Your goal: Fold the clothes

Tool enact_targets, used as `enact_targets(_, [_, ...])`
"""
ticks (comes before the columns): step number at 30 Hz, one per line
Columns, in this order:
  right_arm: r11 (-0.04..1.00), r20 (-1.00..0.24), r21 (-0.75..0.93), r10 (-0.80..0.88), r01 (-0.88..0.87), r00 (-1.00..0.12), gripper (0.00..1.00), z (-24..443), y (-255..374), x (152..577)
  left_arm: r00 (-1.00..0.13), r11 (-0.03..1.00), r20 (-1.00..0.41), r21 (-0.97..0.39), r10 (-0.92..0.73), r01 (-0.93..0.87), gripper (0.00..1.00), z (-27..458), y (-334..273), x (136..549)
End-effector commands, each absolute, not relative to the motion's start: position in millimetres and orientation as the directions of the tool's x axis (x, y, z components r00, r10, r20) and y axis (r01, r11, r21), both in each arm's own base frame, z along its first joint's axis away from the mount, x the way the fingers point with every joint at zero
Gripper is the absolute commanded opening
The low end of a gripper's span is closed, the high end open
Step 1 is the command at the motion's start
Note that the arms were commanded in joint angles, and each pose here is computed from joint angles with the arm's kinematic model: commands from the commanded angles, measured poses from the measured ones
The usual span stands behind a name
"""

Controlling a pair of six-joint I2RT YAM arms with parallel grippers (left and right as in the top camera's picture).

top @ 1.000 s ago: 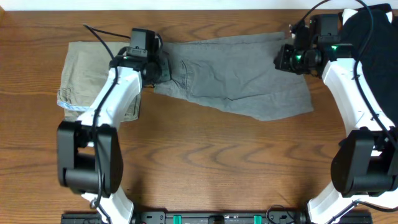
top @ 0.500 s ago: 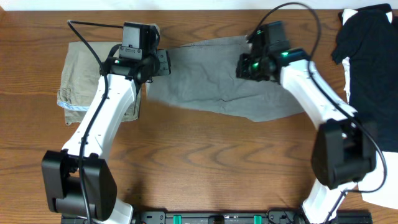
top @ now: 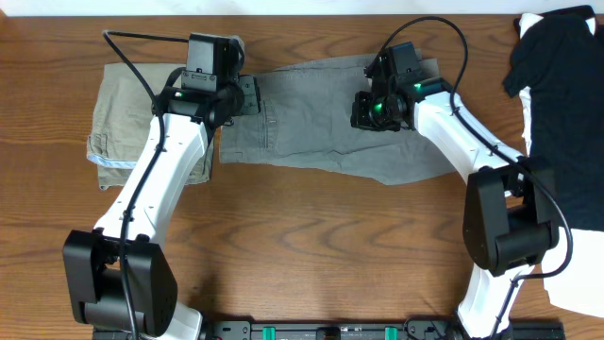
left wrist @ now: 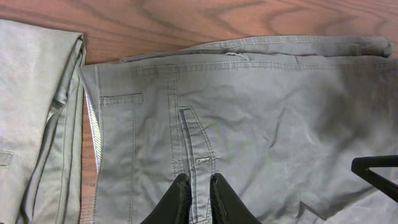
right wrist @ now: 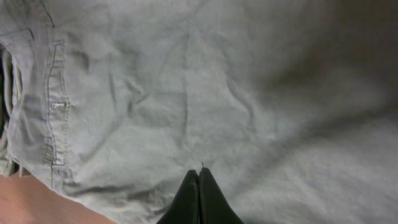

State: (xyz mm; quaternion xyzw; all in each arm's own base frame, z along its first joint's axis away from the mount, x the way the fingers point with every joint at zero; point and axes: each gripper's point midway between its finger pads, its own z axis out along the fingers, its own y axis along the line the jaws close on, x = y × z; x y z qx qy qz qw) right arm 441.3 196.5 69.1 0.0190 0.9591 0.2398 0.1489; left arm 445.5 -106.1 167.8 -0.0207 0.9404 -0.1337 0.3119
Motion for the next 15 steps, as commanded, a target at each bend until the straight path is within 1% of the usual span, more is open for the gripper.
enact_targets(1, [0.876,-0.275,0.481,0.121,-0.028,-0.954,0.01,70,202,441,-0.793,0.965,-0.597,-0.257,-0.118,0.05,0.15,175,-106,448])
enact_targets(10, [0.9,-0.296,0.432,0.085,-0.054,-0.951,0.01,62,222,436,-0.796,0.965,-0.593,-0.256,-0.118,0.048,0.15,175,-105,446])
enact_targets(11, [0.903,-0.294,0.426,0.08,-0.056,-0.952,0.01,59,223,434,-0.801,0.969,-0.587,-0.246,-0.117,0.038,0.16,172,-103,445])
enact_targets(14, [0.907,-0.278,0.417,0.067,-0.058,-0.958,0.01,49,227,431,-0.804,0.989,-0.582,-0.146,-0.118,-0.04,0.17,163,-81,444])
enact_targets(15, [0.908,-0.272,0.416,0.065,-0.056,-0.96,0.01,46,228,430,-0.807,0.991,-0.579,-0.12,-0.117,-0.058,0.22,159,-76,445])
